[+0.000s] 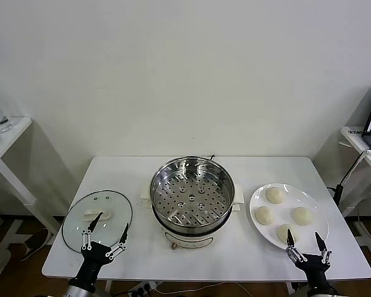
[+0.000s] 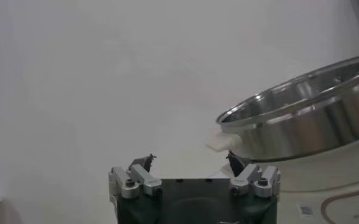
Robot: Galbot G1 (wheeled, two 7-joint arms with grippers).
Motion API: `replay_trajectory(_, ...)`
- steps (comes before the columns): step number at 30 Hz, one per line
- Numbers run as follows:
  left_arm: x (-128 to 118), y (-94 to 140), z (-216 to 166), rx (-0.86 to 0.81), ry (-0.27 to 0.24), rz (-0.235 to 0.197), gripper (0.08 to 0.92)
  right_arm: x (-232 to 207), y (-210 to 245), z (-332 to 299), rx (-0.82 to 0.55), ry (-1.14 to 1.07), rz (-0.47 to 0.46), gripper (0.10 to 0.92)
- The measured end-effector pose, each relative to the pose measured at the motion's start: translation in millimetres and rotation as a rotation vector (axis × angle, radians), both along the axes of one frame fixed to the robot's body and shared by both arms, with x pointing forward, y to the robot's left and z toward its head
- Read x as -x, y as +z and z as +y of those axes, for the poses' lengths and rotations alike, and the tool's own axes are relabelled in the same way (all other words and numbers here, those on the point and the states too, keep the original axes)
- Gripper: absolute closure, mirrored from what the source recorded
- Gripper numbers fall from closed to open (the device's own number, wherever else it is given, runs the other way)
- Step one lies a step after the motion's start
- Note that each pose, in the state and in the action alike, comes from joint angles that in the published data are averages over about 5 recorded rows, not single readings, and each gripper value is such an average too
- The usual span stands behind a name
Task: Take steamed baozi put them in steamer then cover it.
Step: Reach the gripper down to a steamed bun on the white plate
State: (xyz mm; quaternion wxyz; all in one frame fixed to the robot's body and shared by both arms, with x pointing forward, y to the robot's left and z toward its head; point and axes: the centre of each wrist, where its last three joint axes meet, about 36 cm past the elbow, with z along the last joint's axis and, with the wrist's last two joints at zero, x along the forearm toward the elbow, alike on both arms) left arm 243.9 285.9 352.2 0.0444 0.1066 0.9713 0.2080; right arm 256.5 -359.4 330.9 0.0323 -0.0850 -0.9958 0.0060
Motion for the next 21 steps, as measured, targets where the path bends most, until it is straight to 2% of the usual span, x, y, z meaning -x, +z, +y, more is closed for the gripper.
replay_trajectory(4,0,2,-2,0.005,-0.004,-0.004,0.177,-30,11,-9,0.007,0.003,-0.003,0.2)
replay_trajectory(12,4,7,-8,0.016,-0.01,-0.014,0.177,-135,51,-33,0.025,0.075,-0.009,0.2)
replay_trajectory(17,5,8,-10,0.02,-0.001,-0.021,0.177,-200,76,-50,0.087,0.212,0.02,0.2)
replay_trajectory(21,7,8,-11,0.02,0.007,-0.022,0.177,-244,94,-67,0.189,0.391,0.08,0.2)
